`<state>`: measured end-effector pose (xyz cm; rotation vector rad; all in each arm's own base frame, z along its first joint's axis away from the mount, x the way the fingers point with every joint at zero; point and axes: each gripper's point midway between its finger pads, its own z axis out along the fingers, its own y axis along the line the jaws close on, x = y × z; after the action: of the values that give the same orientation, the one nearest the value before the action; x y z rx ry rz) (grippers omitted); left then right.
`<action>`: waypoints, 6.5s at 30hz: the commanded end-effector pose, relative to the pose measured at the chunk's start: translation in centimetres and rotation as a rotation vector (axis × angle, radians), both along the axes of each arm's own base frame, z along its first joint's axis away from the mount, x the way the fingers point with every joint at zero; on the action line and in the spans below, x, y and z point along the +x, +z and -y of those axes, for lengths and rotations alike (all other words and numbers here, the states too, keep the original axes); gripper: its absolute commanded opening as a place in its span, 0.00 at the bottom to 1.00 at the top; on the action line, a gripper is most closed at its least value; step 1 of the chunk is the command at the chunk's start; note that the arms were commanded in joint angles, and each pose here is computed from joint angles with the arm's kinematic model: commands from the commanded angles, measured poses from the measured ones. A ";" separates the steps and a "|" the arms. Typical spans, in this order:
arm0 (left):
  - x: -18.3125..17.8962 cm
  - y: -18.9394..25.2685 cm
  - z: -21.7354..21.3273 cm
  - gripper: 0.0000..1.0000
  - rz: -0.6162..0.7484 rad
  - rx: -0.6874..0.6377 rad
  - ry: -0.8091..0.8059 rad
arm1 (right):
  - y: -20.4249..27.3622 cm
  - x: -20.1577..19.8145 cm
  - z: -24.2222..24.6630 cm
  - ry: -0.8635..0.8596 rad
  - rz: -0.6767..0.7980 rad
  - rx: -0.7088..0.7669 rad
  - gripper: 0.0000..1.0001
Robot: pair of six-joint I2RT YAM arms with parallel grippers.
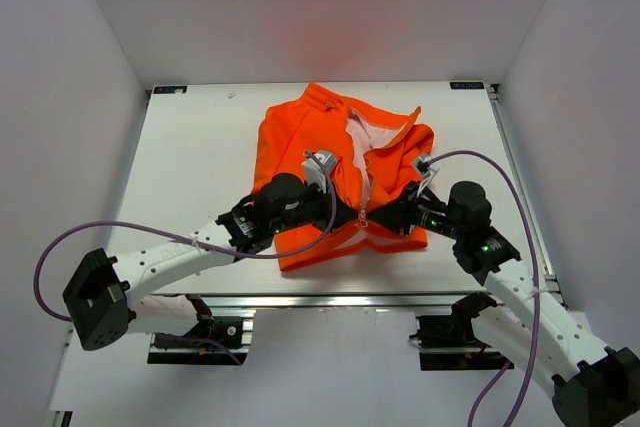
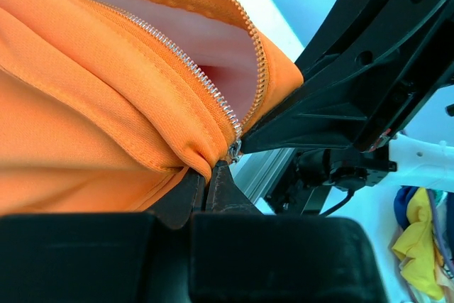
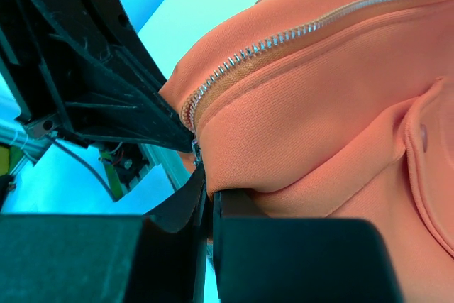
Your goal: Zip up the jacket
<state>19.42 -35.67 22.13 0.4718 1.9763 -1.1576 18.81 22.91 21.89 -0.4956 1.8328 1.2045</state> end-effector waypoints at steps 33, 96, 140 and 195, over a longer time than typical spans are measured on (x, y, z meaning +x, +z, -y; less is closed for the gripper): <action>-6.1 -8.0 -0.7 0.00 -0.294 0.226 -0.211 | -1.9 4.5 2.8 -0.246 -0.203 0.052 0.00; 0.7 2.1 -0.4 0.00 -0.698 -0.174 -0.376 | 1.3 -2.3 -2.4 -0.208 0.744 -0.996 0.76; 0.6 0.1 -1.3 0.00 -0.640 -0.094 -0.338 | -0.1 -1.1 -2.4 -0.171 0.533 -0.833 0.00; -0.4 -0.4 -2.5 0.00 -0.468 -0.002 -0.429 | -2.6 -1.0 1.7 -0.217 -0.138 -0.473 0.01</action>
<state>19.69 -33.43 19.57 0.6334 2.4060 -1.6404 18.03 22.17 20.50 -0.5141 2.1811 0.7097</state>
